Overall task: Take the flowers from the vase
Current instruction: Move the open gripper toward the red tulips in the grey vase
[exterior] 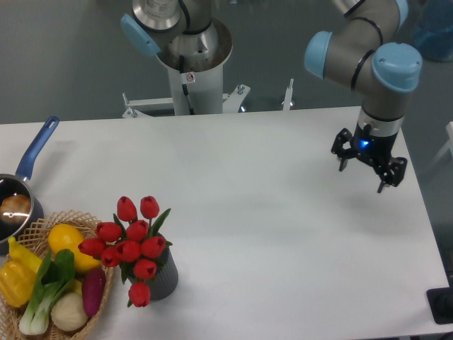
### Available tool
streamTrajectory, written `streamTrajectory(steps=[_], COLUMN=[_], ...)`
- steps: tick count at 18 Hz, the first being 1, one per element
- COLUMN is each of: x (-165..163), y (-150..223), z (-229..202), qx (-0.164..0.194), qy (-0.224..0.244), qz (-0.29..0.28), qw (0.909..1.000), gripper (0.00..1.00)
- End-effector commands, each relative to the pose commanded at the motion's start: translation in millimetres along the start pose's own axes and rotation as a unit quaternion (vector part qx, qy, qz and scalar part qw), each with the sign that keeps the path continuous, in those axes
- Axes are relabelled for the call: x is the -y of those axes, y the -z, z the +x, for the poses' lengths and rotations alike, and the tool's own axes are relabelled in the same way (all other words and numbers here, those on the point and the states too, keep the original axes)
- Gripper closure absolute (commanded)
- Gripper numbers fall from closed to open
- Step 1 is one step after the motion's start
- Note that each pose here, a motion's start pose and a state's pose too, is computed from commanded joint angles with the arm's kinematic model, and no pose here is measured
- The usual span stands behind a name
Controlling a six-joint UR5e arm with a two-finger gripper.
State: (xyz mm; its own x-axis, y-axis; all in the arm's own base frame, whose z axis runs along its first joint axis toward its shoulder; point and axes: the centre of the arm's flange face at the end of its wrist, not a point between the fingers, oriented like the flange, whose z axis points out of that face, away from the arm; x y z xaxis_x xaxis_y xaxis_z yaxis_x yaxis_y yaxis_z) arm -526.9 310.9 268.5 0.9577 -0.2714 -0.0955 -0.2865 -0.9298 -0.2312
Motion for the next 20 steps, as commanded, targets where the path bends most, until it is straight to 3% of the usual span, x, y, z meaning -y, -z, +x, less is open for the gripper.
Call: streamTrajectory(steps=[4, 8, 15, 18, 20], x=[16, 46, 104, 128, 139], y=[-11, -16, -5, 4, 13], z=[14, 27, 61, 69, 72], qx=[-0.016, -0.035, -0.056, -0.064, -0.066], qy=[-0.003, 0.005, 0.0, 0.0, -0.003], qz=[0.071, 0.204, 0.231, 0.278, 0.322], qw=[0.9973, 0.9784, 0.9713, 0.9583, 0.9445], gripper=[0.0, 0.0, 0.0, 0.0, 0.0])
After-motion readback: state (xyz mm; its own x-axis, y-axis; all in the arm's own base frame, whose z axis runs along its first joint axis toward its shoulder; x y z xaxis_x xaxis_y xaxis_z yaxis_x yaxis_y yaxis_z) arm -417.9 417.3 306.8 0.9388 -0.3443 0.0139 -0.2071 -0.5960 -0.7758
